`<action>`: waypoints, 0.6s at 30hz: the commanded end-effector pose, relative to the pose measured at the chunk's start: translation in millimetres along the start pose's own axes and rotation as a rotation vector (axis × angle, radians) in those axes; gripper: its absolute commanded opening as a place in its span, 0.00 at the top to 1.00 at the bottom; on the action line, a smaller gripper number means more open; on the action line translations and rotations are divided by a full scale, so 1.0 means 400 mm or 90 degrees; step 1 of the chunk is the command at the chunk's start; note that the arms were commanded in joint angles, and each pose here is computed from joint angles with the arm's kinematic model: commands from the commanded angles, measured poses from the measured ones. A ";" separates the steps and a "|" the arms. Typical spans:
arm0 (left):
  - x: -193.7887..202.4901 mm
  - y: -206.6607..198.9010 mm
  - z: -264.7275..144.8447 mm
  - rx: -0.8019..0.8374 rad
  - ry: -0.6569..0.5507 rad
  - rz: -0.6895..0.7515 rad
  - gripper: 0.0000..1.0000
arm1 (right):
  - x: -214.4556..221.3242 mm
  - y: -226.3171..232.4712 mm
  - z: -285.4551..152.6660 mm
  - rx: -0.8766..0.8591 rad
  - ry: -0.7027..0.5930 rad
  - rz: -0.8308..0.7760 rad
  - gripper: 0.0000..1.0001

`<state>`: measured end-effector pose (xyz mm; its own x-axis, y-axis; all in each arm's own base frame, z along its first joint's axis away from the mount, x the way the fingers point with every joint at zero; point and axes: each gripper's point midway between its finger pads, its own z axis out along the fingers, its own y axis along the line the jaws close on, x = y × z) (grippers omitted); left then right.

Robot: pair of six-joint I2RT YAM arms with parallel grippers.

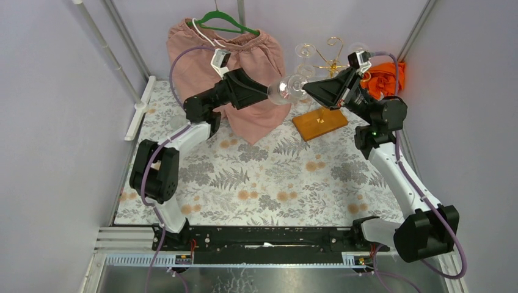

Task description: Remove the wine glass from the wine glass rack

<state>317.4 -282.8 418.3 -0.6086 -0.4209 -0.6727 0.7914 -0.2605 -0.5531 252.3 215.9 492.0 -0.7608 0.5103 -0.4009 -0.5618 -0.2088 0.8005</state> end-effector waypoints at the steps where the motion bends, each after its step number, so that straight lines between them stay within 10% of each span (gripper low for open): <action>1: -0.004 -0.087 0.012 0.056 0.009 0.061 0.31 | -0.003 0.099 0.027 -0.092 -0.018 -0.074 1.00; 18: 0.016 -0.262 0.031 0.115 0.007 0.092 0.34 | 0.030 0.027 0.052 -0.252 0.005 0.027 1.00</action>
<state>266.4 -273.8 457.1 -0.5644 -0.4281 -0.7058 0.8254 -0.3045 -0.4754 265.6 241.4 488.3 -0.8005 0.4860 -0.3507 -0.5622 -0.4062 0.7203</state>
